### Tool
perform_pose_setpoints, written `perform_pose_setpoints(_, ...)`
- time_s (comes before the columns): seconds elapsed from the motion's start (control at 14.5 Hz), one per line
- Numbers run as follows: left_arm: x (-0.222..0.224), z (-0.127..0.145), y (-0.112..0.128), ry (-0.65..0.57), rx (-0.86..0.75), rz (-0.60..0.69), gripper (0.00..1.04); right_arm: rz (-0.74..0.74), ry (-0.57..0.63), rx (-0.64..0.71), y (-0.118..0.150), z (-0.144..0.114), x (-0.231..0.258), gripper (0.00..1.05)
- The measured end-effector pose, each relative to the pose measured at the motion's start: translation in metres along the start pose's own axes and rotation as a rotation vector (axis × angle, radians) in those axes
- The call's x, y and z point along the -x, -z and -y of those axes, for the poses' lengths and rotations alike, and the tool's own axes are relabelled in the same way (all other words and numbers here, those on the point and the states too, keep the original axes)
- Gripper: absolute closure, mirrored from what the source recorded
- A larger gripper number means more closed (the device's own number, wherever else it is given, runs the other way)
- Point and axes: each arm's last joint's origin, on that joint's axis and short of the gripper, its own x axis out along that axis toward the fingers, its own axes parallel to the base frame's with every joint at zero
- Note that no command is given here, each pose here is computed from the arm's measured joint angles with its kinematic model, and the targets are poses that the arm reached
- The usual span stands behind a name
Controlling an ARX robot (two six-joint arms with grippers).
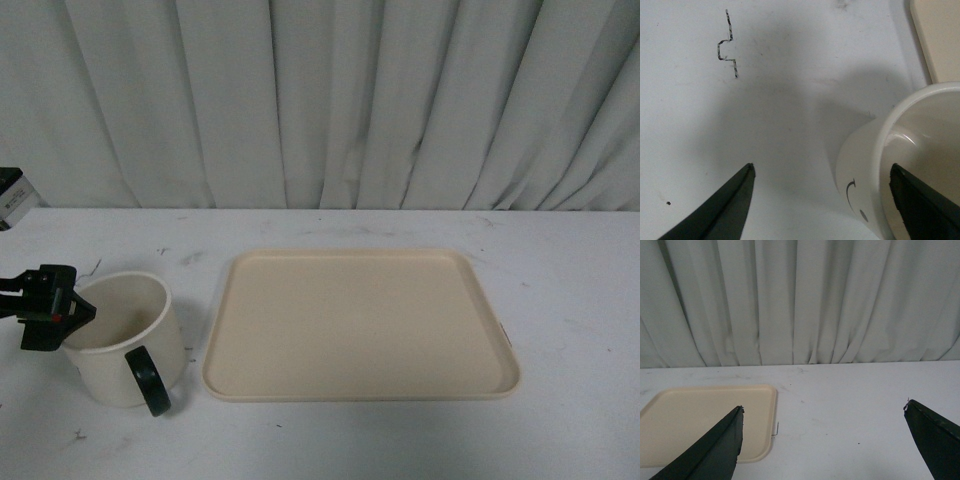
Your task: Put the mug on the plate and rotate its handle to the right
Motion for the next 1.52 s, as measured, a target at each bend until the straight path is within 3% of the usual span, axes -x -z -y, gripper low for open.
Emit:
perform_pose_setpoints(0.21, 0.0, 0.003, 0.0, -0.012, 0.0, 0.002, 0.6, 0.0, 0.0, 0.0, 0.0, 0.0, 0.0, 0.06)
perform_pose_setpoints(0.48, 0.016, 0.016, -0.004, 0.003, 0.003, 0.025, 0.99, 0.0, 0.0, 0.0, 0.0, 0.0, 0.0, 0.06)
perform_pose_setpoints(0.76, 0.047, 0.042, -0.028, 0.036, -0.031, 0.133, 1.02, 0.0, 0.0, 0.0, 0.0, 0.0, 0.0, 0.06)
perform_pose_setpoints(1.03, 0.048, 0.129, -0.057, 0.164, -0.124, 0.246, 1.02, 0.0, 0.0, 0.0, 0.0, 0.0, 0.0, 0.06)
perform_pose_setpoints(1.17, 0.031, 0.164, -0.051, 0.217, -0.178, 0.213, 1.02, 0.0, 0.0, 0.0, 0.0, 0.0, 0.0, 0.06)
perform_pose_setpoints(1.38, 0.009, 0.183, -0.051, 0.222, -0.208, 0.19, 1.02, 0.0, 0.0, 0.0, 0.0, 0.0, 0.0, 0.06)
perform_pose_setpoints(1.52, -0.006, 0.177, -0.053, 0.201, -0.192, 0.171, 1.02, 0.0, 0.0, 0.0, 0.0, 0.0, 0.0, 0.06)
